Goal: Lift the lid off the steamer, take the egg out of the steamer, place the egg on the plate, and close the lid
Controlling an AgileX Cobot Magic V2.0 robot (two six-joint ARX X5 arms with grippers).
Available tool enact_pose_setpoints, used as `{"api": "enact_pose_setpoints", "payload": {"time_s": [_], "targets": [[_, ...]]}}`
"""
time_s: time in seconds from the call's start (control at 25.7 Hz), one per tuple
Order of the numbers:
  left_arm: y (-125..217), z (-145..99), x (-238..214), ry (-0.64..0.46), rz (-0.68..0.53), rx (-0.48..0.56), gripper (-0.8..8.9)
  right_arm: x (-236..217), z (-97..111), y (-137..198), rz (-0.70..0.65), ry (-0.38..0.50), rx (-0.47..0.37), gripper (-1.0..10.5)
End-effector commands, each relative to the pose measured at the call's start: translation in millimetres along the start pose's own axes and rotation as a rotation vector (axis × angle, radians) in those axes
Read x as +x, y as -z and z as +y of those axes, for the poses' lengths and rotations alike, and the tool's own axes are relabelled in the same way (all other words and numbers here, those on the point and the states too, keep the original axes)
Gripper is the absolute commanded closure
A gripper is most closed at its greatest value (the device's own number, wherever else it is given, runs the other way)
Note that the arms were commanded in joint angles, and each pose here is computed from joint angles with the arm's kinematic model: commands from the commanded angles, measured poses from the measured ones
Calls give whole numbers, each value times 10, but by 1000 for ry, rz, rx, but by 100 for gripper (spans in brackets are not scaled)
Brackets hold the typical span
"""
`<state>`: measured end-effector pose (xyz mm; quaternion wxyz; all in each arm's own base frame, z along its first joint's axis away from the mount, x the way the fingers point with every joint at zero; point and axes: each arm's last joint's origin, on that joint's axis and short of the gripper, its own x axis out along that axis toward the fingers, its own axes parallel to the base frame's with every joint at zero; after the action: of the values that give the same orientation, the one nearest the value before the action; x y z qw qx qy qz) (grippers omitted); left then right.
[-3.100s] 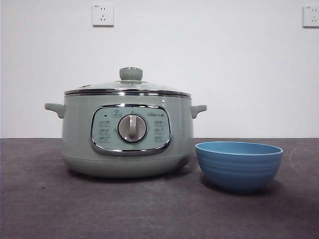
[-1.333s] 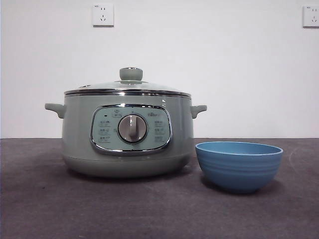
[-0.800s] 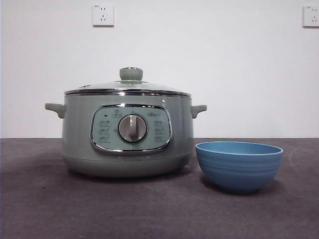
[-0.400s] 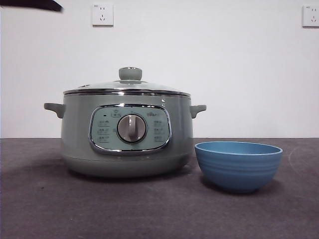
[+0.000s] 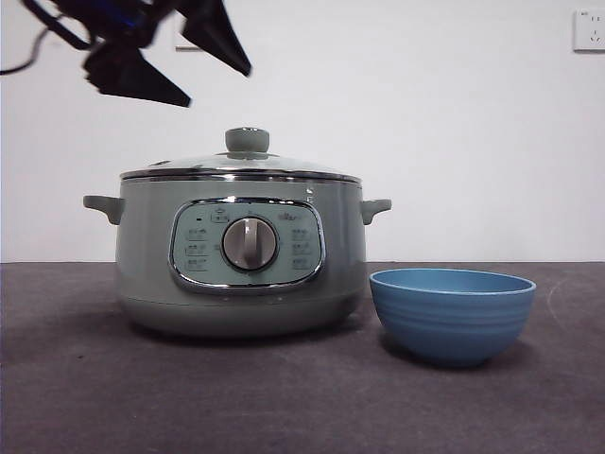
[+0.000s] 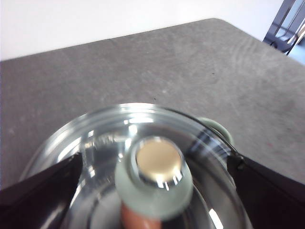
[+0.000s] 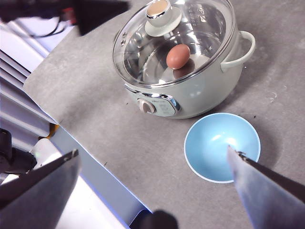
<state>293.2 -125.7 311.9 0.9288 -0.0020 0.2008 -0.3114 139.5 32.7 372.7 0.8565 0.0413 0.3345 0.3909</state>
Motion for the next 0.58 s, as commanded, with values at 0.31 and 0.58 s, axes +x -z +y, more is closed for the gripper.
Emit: {"api": "enact_pose_setpoints", "payload": {"time_s": [0.31,0.58], "targets": [[32,-20,572,-17,98,59,275,6,-2,-12,-2,-1,-6,403],[142,-71,619,-47,188,57,283,6,-4,-22,-10,3,-13,406]]}}
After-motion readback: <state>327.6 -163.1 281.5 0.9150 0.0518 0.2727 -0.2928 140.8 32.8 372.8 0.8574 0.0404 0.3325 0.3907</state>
